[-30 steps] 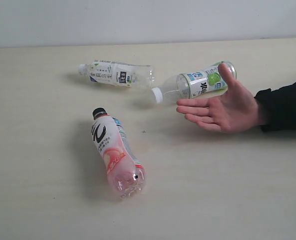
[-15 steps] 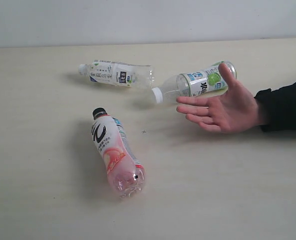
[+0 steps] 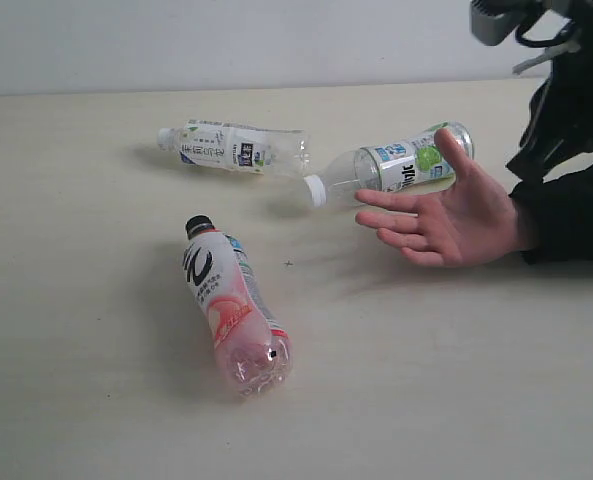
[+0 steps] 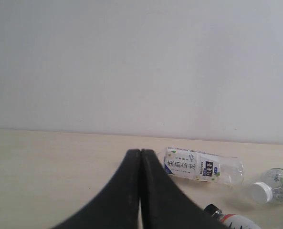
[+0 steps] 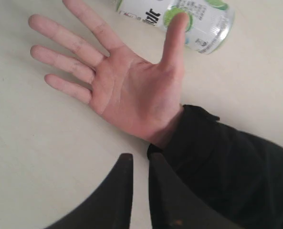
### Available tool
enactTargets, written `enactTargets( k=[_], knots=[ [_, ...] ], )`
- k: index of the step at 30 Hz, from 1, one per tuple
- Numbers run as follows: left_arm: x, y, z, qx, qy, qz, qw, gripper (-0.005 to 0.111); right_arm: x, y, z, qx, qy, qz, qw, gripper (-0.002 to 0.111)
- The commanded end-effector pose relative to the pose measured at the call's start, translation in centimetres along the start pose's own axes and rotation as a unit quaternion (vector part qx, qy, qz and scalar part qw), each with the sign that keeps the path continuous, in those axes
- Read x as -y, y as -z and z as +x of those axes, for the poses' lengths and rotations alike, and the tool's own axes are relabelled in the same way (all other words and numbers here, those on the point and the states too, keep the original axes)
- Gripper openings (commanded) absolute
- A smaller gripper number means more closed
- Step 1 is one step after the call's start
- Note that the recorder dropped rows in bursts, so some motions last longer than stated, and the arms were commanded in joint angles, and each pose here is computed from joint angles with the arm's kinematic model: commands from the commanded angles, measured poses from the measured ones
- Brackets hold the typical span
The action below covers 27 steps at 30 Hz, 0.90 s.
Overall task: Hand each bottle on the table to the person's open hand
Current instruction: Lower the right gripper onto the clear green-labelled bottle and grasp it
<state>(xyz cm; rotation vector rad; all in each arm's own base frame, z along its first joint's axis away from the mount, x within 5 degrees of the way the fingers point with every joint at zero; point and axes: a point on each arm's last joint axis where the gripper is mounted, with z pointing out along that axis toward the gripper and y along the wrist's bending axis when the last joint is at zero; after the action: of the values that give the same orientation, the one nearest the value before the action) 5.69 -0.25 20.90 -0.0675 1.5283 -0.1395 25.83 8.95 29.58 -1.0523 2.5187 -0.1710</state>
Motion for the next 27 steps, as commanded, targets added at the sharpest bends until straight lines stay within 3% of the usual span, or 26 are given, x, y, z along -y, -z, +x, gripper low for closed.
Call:
enactTargets(
  k=[1, 6, 10, 21, 27],
  knots=[
    [0.0, 0.1, -0.1, 0.004, 0.003, -0.001, 1.000, 0.000, 1.1, -2.8, -2.7, -0.018, 0.084, -0.010, 0.996, 0.013],
    [0.0, 0.1, -0.1, 0.004, 0.003, -0.001, 1.000, 0.000, 2.7, -5.8, -6.3, -0.020, 0.118, 0.007, 0.993, 0.012],
    [0.0, 0.1, -0.1, 0.004, 0.003, -0.001, 1.000, 0.000, 3.9, -8.5, -8.7, -0.032, 0.186, 0.019, 0.982, 0.000],
    [0.0, 0.1, -0.1, 0.004, 0.003, -0.001, 1.000, 0.000, 5.6, -12.1, -13.3, -0.031, 0.419, 0.027, 0.907, 0.000],
    [0.0, 0.1, -0.1, 0.004, 0.003, -0.001, 1.000, 0.000, 5.2, -13.9, -14.1, -0.019, 0.432, -0.001, 0.902, 0.000]
  ],
)
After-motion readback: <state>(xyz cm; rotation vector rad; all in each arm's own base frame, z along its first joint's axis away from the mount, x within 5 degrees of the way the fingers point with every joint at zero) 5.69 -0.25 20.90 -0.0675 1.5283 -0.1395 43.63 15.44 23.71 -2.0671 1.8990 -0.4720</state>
